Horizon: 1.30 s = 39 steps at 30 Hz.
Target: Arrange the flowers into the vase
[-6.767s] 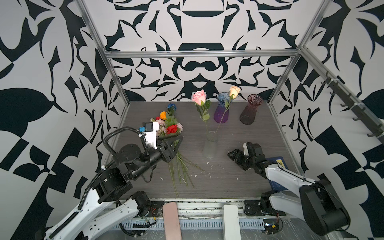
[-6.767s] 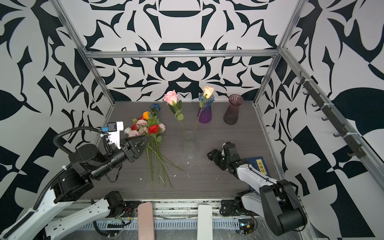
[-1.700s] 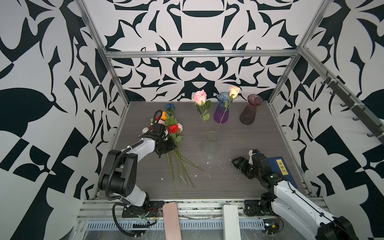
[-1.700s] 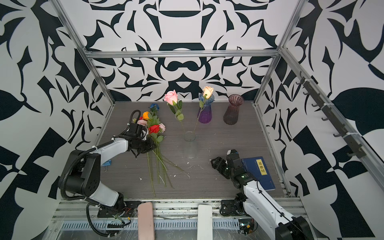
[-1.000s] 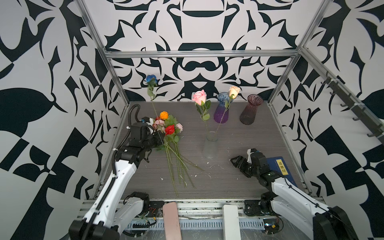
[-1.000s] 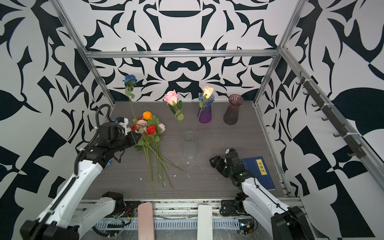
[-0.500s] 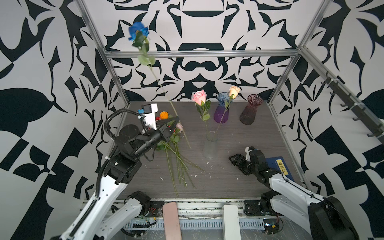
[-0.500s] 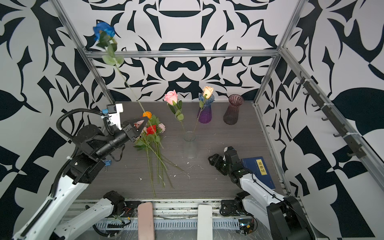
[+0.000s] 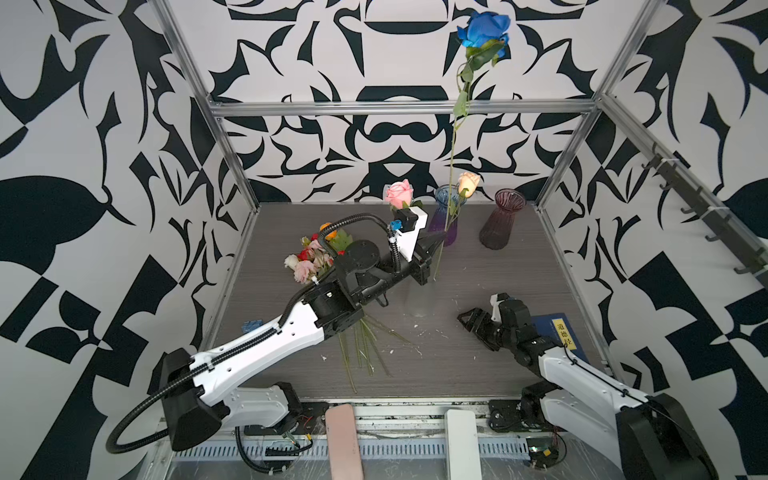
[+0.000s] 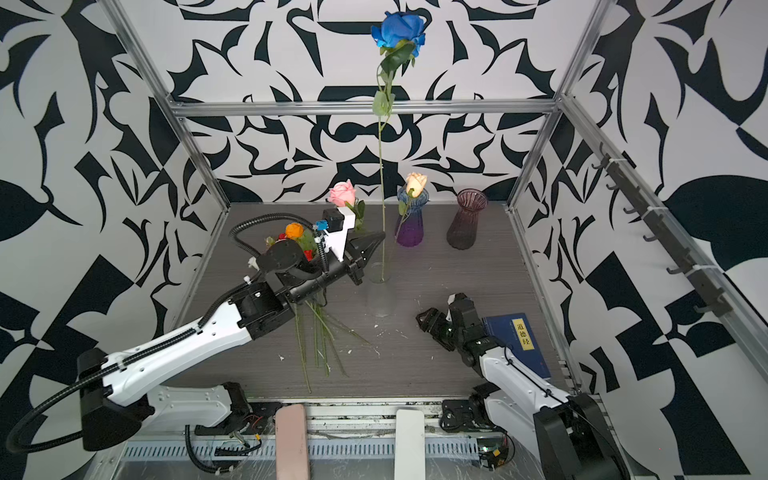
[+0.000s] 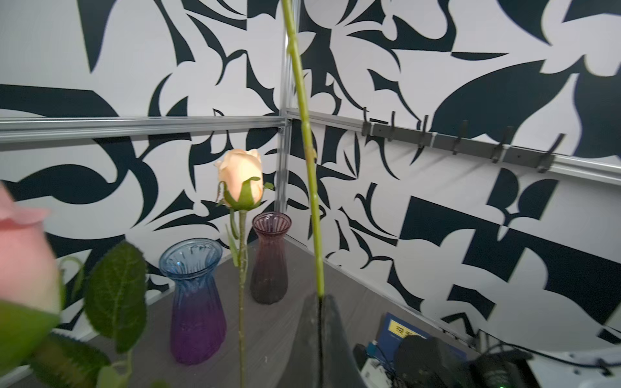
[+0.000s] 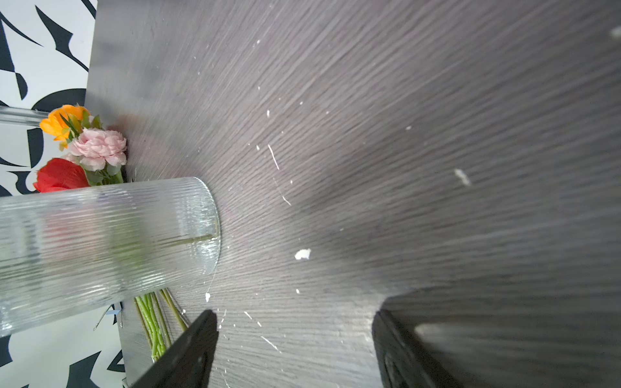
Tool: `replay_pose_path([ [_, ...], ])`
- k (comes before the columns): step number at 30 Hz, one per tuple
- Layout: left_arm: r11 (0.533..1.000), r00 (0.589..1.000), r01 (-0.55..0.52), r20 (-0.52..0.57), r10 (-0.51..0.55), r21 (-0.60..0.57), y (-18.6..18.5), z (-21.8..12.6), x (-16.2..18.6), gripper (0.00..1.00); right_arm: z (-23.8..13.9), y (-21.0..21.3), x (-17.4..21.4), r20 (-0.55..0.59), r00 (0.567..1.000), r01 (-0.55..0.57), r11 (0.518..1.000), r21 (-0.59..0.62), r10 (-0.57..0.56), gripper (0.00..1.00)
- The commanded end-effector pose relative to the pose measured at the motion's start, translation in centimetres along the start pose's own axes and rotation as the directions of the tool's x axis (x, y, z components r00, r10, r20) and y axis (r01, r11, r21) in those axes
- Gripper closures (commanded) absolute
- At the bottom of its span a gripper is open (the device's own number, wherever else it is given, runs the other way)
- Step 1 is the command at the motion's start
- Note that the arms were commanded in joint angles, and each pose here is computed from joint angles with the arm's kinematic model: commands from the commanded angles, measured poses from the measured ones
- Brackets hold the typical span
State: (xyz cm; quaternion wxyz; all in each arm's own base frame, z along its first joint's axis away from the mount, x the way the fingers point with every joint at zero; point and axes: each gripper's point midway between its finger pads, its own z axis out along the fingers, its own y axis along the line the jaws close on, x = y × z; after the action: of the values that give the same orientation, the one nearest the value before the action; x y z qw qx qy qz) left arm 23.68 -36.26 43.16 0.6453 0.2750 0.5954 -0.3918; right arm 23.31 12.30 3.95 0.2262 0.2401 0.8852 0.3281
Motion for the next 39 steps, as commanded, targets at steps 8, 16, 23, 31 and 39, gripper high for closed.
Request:
replay_pose_path([
  [8, 0.987, 0.992, -0.087, 0.077, 0.098, -0.133, 2.2, 1.8, 1.2, 1.0, -0.1, -0.6, 0.1, -0.009, 1.0, -0.007, 1.0, 0.013, 0.007, 0.23],
  [16, 0.983, 0.996, -0.052, 0.06, 0.063, -0.175, 3.0, 1.8, 3.2, 1.0, 0.0, -0.6, 0.1, -0.013, 1.0, -0.009, 1.0, 0.008, 0.009, 0.23],
  [23, 0.993, 1.0, -0.029, -0.005, 0.029, -0.114, 0.9, 0.0, 4.1, 0.95, -0.2, -0.5, 0.0, -0.007, 1.0, -0.007, 1.0, 0.003, 0.007, 0.14],
  [31, 0.984, 0.976, 0.148, -0.144, -0.162, -0.103, 0.3, -7.0, 7.4, 0.78, -0.4, -1.4, -0.5, -0.017, 0.999, -0.045, 0.996, 0.078, 0.046, 0.17],
  [39, 0.899, 0.89, 0.315, -0.234, -0.392, -0.304, 3.7, -14.9, 16.7, 0.78, -3.2, -2.9, -4.7, 0.008, 0.999, 0.038, 0.915, 0.402, -0.045, 0.19],
])
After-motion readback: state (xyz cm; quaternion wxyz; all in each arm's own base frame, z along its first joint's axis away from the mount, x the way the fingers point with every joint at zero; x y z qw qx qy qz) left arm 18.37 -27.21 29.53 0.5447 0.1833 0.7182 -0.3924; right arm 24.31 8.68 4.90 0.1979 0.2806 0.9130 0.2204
